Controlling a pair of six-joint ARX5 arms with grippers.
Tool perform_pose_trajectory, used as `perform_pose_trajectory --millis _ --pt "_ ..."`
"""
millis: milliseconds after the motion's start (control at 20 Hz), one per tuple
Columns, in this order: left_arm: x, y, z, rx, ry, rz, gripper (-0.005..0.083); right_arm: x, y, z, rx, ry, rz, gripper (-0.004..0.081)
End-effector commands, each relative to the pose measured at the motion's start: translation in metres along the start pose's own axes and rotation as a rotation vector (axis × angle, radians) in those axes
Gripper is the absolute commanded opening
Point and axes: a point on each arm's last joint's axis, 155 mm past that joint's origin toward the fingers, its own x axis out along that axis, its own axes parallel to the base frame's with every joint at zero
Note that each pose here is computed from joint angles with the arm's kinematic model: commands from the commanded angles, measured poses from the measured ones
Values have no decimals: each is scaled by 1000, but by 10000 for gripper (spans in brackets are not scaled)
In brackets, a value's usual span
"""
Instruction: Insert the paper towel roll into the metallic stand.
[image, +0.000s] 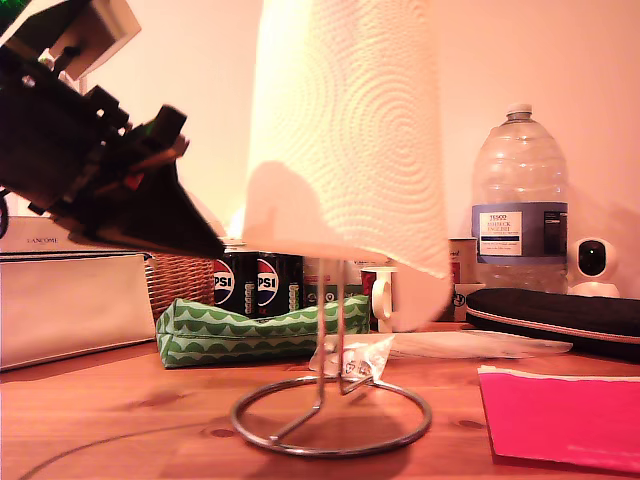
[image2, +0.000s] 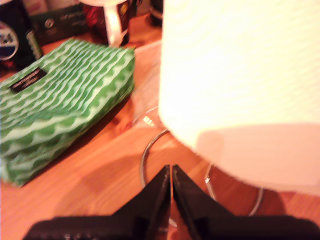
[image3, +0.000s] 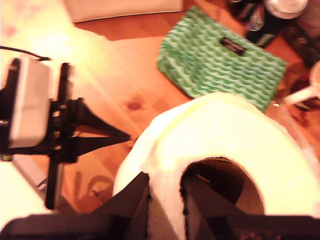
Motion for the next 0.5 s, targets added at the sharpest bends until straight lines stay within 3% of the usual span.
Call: perform_pose_trajectory --millis 0,250,450 --pt "-1 1 -6 14 13 7 -21 6 4 1 -3 7 12 -11" --pt "-1 4 -8 30 20 20 -21 5 -12 1 -4 7 -78 -10" --pt "-1 4 -8 30 21 20 -21 5 -12 1 -6 7 -76 65"
